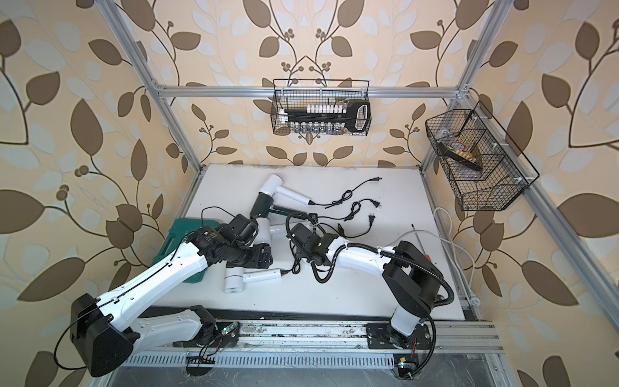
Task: Charge the blow dryers
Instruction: Insert the plug into the socket.
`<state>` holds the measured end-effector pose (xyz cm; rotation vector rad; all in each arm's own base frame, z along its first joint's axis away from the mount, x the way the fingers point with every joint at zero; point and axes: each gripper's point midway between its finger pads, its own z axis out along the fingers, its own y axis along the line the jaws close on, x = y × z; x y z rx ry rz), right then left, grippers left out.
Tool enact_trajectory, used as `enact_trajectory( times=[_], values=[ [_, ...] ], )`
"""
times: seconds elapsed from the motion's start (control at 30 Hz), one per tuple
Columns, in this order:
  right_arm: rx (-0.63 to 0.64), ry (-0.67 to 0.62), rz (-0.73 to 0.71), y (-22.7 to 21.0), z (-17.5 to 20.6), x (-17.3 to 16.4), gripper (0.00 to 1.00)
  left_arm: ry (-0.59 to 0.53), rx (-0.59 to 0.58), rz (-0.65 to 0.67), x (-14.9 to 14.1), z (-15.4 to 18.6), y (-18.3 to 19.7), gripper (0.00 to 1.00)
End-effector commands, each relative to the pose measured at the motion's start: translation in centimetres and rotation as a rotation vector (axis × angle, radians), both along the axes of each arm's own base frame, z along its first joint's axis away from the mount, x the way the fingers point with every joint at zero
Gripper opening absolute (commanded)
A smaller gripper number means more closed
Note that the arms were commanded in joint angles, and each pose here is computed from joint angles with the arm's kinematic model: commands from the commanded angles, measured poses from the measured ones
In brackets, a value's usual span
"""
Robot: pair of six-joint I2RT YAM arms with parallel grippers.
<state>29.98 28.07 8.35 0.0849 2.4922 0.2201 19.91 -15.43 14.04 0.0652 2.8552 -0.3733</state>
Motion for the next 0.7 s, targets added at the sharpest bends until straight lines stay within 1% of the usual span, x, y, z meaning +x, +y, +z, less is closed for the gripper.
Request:
enact_trajectory(
  times=[0.0,0.17,0.3,0.5,0.67],
  values=[
    [-0.053,0.019,-0.036,-0.8,-1.3,-1.0,0.0,-0.053,0.003,0.021,0.6,1.6,0.6,0.99],
    [-0.103,0.01,-0.08,-1.4,-1.0,-0.9,0.0,-0.036,-0.012,0.011,0.5,1.3,0.2,0.99],
    [-0.105,-0.005,-0.075,-0.9,-0.8,-1.2,0.0,-0.008,-0.034,-0.007,0.5,1.0,-0.6,0.99],
    [-0.078,-0.053,-0.063,0.0,0.7,-1.1,0.0,-0.03,-0.082,-0.007,0.5,1.3,-1.1,0.99],
    [-0.08,-0.077,-0.071,-0.2,1.4,-0.9,0.0,-0.045,-0.081,-0.004,0.4,1.4,-0.9,0.99]
  ],
)
